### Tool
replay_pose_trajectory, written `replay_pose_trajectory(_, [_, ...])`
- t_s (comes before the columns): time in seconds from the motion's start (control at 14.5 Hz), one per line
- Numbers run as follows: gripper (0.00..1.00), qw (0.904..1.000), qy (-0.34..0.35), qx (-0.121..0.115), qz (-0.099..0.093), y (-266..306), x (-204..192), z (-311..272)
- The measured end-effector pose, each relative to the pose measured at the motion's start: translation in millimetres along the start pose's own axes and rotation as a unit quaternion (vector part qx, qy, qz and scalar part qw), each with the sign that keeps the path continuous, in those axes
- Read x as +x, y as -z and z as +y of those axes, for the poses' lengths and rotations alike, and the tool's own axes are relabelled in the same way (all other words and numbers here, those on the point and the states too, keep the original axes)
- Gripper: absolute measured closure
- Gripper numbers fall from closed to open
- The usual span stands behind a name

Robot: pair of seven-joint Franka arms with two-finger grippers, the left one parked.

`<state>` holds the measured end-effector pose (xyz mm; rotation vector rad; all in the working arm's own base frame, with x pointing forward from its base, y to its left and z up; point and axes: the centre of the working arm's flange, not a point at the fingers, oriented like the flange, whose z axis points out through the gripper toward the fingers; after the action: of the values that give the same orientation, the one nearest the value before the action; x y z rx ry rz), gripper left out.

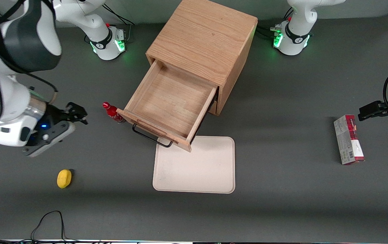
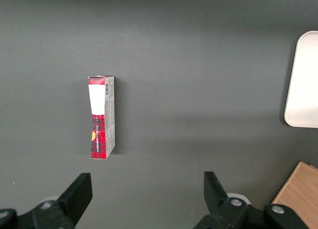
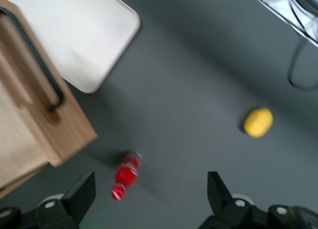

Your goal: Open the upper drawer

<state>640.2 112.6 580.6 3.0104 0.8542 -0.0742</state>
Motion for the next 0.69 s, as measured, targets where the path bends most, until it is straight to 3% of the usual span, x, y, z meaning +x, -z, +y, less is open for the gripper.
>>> replay_pose_trajectory(0.28, [0.0,0.9958,-0.086,-0.019,-0.027,6.9,-23.6,21.9])
replay_pose_trajectory(0.48, [0.0,0.9879,-0.154,-0.005,-0.016,12.6,-49.4,38.8])
replay_pose_trajectory(0.69, [0.0,0.9834,-0.181,0.009,0.012,9.1,-85.4,67.8])
